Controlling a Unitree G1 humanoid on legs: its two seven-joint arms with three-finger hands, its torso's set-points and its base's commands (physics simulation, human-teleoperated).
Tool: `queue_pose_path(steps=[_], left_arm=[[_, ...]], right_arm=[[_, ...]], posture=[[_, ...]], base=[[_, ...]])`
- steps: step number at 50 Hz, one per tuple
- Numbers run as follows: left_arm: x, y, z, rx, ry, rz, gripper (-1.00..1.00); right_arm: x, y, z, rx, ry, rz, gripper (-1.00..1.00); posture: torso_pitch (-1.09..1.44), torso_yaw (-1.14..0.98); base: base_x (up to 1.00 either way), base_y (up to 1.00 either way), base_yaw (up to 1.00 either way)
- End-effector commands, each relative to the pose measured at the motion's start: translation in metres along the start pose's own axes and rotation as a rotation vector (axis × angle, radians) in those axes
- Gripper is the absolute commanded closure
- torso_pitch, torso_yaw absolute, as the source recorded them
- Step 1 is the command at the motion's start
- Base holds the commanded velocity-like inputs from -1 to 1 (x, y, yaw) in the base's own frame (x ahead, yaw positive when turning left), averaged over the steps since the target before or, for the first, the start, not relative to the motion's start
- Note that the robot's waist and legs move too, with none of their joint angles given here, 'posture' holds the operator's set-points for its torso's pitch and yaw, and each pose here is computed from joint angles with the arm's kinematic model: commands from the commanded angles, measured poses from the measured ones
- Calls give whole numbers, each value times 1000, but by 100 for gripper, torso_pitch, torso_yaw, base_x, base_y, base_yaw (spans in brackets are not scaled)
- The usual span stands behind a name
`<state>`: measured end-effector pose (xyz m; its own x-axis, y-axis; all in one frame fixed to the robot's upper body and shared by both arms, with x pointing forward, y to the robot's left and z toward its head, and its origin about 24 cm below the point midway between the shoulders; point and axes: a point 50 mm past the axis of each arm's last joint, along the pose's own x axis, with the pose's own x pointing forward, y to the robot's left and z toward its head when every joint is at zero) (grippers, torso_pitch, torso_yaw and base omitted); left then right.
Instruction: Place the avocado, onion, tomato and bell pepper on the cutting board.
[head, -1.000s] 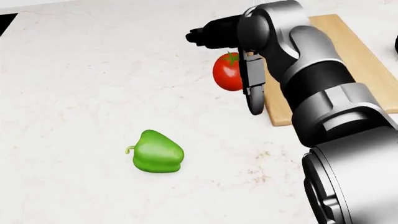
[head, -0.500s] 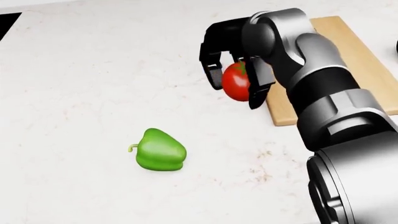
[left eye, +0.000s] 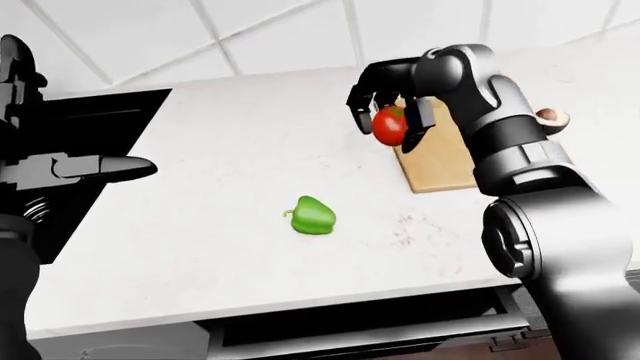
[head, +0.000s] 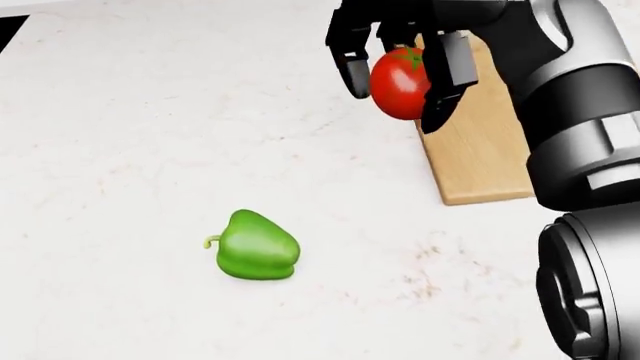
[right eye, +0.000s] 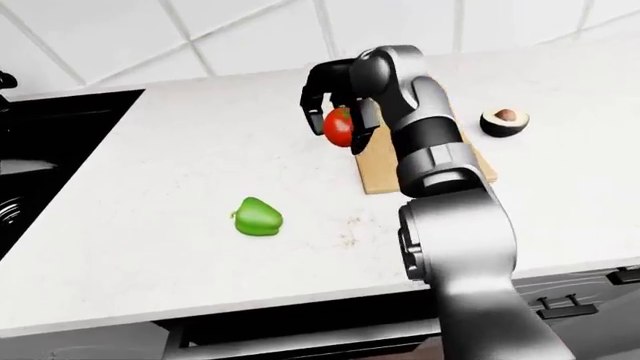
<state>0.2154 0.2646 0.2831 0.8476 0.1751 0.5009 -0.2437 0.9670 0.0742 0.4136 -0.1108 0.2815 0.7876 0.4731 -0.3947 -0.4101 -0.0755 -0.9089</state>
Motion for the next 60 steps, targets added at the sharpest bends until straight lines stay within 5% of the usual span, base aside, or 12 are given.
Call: queue_pose_path(steps=[1, 10, 18, 20, 23, 26, 30, 38, 45, 60], left_arm=[[1, 2, 13, 17, -65, 8, -100], [7, -6, 17, -3, -80, -42, -100], [16, -15, 20, 47, -100, -69, -100], [20, -21, 20, 15, -97, -104, -100], [31, -23, 26, 44, -134, -126, -100], [41, -29, 27, 66, -94, -188, -100], [57, -39, 26, 188, -57, -303, -100], [75, -58, 31, 286, -34, -446, -100], [87, -73, 48, 382, -73, -529, -100], [98, -121, 73, 601, -150, -808, -100]], right_arm=[[-17, -28, 8, -27, -33, -97, 100], [-40, -33, -11, -11, -34, -113, 100], [-46, -25, -22, -16, -60, -117, 100], [-50, -27, -23, -7, -69, -117, 100], [-57, -31, -27, -15, -63, -132, 100], [-62, -33, -31, -15, -53, -137, 100], [-68, -34, -34, -12, -48, -144, 100], [-88, -39, -49, -37, 6, -153, 100], [-92, -41, -54, -45, 34, -156, 100], [-106, -46, -62, -45, 68, -173, 100]], posture=[[0, 0], [0, 0], [0, 0], [0, 0], [0, 0], [0, 0], [0, 0], [0, 0], [0, 0], [0, 0]], base=[[0, 0, 0], [0, 0, 0], [0, 0, 0], [0, 0, 0], [0, 0, 0], [0, 0, 0], [0, 0, 0], [0, 0, 0], [0, 0, 0], [0, 0, 0]])
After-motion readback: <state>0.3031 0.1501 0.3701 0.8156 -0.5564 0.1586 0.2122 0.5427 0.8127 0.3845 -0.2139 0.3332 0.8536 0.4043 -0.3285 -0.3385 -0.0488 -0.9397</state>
